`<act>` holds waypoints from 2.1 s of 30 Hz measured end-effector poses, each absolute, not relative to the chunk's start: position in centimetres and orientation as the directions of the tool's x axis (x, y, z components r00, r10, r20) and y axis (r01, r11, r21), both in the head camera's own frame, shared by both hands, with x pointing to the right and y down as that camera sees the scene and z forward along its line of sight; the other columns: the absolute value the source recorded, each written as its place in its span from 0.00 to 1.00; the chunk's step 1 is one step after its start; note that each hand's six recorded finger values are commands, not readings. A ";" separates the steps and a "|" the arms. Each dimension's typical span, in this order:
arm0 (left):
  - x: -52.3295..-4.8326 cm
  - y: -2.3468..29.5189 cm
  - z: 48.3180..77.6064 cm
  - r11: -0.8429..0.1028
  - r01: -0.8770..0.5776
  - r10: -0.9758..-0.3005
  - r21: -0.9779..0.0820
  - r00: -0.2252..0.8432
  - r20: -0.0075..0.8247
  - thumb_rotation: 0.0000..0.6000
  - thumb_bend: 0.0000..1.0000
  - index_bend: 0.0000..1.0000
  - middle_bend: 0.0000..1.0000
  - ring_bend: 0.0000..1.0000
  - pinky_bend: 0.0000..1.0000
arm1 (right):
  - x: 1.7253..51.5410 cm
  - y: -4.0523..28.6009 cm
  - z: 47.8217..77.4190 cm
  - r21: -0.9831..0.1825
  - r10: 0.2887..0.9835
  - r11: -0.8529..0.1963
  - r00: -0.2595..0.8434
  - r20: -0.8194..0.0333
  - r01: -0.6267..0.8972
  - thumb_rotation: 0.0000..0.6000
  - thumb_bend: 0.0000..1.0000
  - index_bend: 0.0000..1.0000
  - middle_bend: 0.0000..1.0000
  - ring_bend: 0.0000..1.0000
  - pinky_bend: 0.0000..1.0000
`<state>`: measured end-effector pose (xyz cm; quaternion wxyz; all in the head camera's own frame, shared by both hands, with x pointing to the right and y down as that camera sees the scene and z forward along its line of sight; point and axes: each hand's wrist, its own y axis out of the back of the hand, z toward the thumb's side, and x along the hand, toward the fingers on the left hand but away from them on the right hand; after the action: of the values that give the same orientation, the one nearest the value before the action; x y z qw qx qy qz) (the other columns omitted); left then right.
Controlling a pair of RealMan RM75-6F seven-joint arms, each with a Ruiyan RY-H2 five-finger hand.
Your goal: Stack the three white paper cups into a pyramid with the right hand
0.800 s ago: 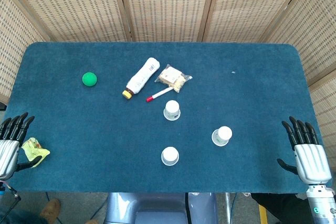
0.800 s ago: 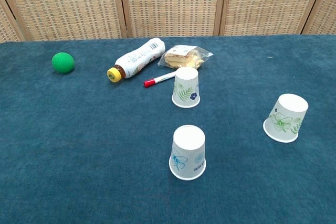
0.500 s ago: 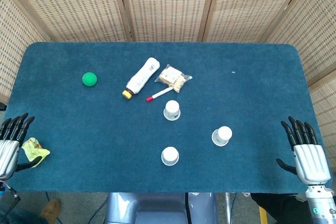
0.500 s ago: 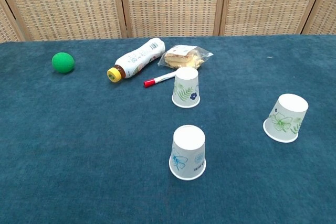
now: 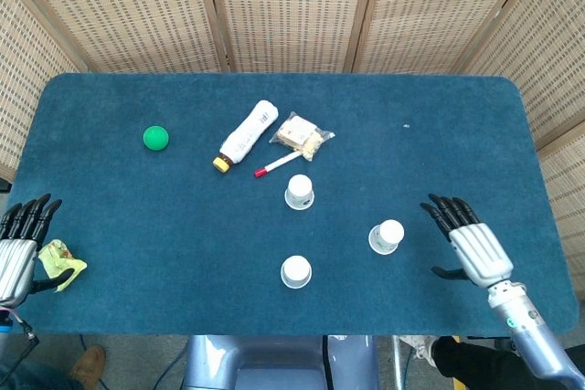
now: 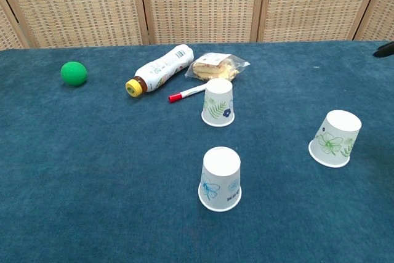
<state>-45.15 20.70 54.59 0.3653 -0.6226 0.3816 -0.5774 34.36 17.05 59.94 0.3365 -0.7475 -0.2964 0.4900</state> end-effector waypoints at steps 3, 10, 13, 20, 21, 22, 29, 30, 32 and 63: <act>-45.2 20.5 55.0 -0.451 -0.049 -0.893 -0.891 0.035 0.449 1.00 0.00 0.00 0.00 0.00 0.00 | 32.6 15.6 61.2 -0.770 0.729 -0.634 0.386 -0.565 0.072 1.00 0.00 0.17 0.11 0.04 0.11; -45.6 20.0 56.0 -0.477 -0.039 -0.879 -0.878 0.013 0.477 1.00 0.00 0.00 0.00 0.00 0.00 | 30.3 14.8 65.2 -0.721 0.667 -0.693 0.389 -0.636 0.010 1.00 0.00 0.27 0.24 0.18 0.23; -45.6 20.0 56.2 -0.485 -0.035 -0.875 -0.874 0.012 0.484 1.00 0.00 0.00 0.00 0.00 0.00 | 30.0 14.8 66.4 -0.714 0.658 -0.700 0.384 -0.648 -0.004 1.00 0.03 0.30 0.28 0.22 0.29; -45.2 20.0 56.6 -0.494 -0.026 -0.869 -0.869 0.018 0.494 1.00 0.00 0.00 0.00 0.00 0.00 | 29.3 14.2 67.8 -0.745 0.690 -0.667 0.391 -0.610 0.014 1.00 0.27 0.51 0.53 0.52 0.62; -45.2 20.0 56.7 -0.496 -0.026 -0.868 -0.868 0.018 0.496 1.00 0.00 0.00 0.00 0.00 0.00 | 29.3 14.1 67.8 -0.750 0.696 -0.661 0.392 -0.602 0.021 1.00 0.30 0.52 0.54 0.53 0.64; -45.2 20.0 56.7 -0.498 -0.026 -0.867 -0.867 0.018 0.498 1.00 0.00 0.00 0.00 0.00 0.00 | 29.2 13.8 67.9 -0.755 0.701 -0.655 0.393 -0.595 0.027 1.00 0.32 0.53 0.55 0.54 0.65; -45.4 19.7 57.0 -0.508 -0.034 -0.861 -0.861 0.007 0.508 1.00 0.00 0.00 0.00 0.00 0.00 | 28.4 11.5 66.6 -0.793 0.734 -0.608 0.412 -0.540 0.044 1.00 0.37 0.53 0.55 0.55 0.66; -45.5 19.6 57.1 -0.512 -0.035 -0.859 -0.858 0.005 0.512 1.00 0.00 0.00 0.00 0.00 0.00 | 28.2 11.2 66.5 -0.796 0.737 -0.603 0.414 -0.535 0.044 1.00 0.36 0.52 0.55 0.55 0.66; -45.5 19.5 57.4 -0.519 -0.036 -0.855 -0.854 0.002 0.519 1.00 0.00 0.00 0.00 0.00 0.00 | 27.4 9.8 66.0 -0.809 0.745 -0.586 0.419 -0.519 0.041 1.00 0.36 0.52 0.55 0.55 0.66; -46.3 18.5 58.7 -0.555 -0.045 -0.830 -0.830 -0.037 0.557 1.00 0.00 0.00 0.00 0.00 0.00 | 16.2 4.3 70.5 -0.760 0.671 -0.630 0.380 -0.636 -0.160 1.00 0.00 0.00 0.00 0.00 0.02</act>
<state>-46.26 18.53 58.74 0.3125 -0.6196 0.3530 -0.6275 16.22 4.34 70.54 0.3931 -0.7318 -0.1747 0.5285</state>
